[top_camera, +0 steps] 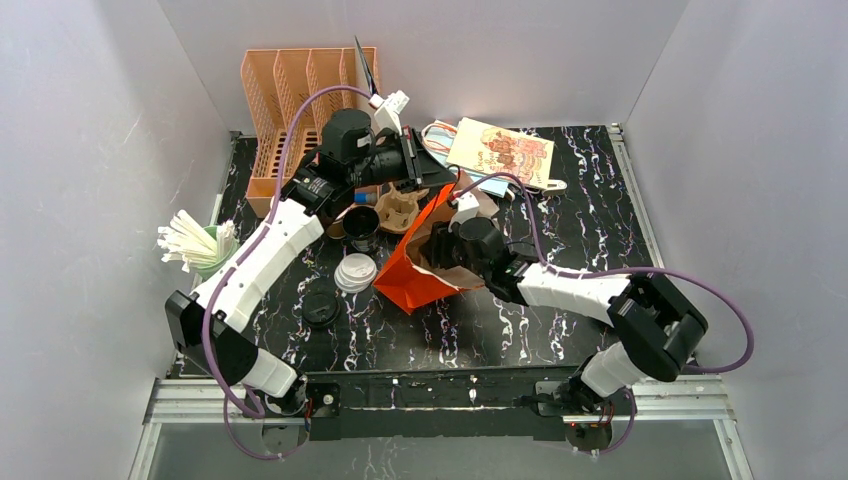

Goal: Pack the takeout coffee
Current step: Adjust the cup tray in the takeout bag.

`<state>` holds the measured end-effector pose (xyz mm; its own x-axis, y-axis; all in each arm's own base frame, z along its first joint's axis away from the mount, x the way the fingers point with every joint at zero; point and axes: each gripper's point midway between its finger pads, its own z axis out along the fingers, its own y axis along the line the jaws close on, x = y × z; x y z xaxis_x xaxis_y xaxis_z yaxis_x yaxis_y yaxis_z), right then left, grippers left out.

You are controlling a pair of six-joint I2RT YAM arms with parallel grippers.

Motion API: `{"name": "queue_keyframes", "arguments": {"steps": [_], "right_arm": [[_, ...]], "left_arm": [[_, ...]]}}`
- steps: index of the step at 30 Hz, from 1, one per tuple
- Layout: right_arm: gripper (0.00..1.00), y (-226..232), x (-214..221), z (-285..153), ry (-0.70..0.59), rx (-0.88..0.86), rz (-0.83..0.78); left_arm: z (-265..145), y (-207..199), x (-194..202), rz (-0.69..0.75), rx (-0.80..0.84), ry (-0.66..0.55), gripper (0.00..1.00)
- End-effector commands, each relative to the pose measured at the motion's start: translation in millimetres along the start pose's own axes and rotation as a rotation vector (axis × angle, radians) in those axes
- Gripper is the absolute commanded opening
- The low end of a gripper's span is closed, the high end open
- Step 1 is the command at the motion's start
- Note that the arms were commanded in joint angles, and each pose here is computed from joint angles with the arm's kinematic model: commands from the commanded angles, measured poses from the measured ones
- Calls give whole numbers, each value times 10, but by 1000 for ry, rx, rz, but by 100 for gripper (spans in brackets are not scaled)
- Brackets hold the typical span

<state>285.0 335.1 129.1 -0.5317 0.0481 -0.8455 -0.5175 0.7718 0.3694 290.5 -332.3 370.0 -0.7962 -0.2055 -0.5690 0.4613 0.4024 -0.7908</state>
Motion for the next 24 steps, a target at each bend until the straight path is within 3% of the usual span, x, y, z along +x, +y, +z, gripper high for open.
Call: {"name": "queue_keyframes", "arguments": {"steps": [1,5,11,17,21,24], "right_arm": [[48,-241,317,-70,91,76,-74],[41,-322,375,-223,125,108,-91],[33,-494,677,-461,307,188,-118],[33,-641,855,-560,409,275,-130],[35,-618,728,-522,368,294,-115],[37,-466,348,-516,230,247,-92]], "left_arm": [[-257,-307,-186,42,69,-79,0],[-281,-282,-194,51,52,-73,0],[-356,-214,-258,76,17,-87,0],[-378,-267,-356,94,35,-107,0],[-382,-281,-342,98,42,-101,0],[-394,-255,-302,102,35,-87,0]]}}
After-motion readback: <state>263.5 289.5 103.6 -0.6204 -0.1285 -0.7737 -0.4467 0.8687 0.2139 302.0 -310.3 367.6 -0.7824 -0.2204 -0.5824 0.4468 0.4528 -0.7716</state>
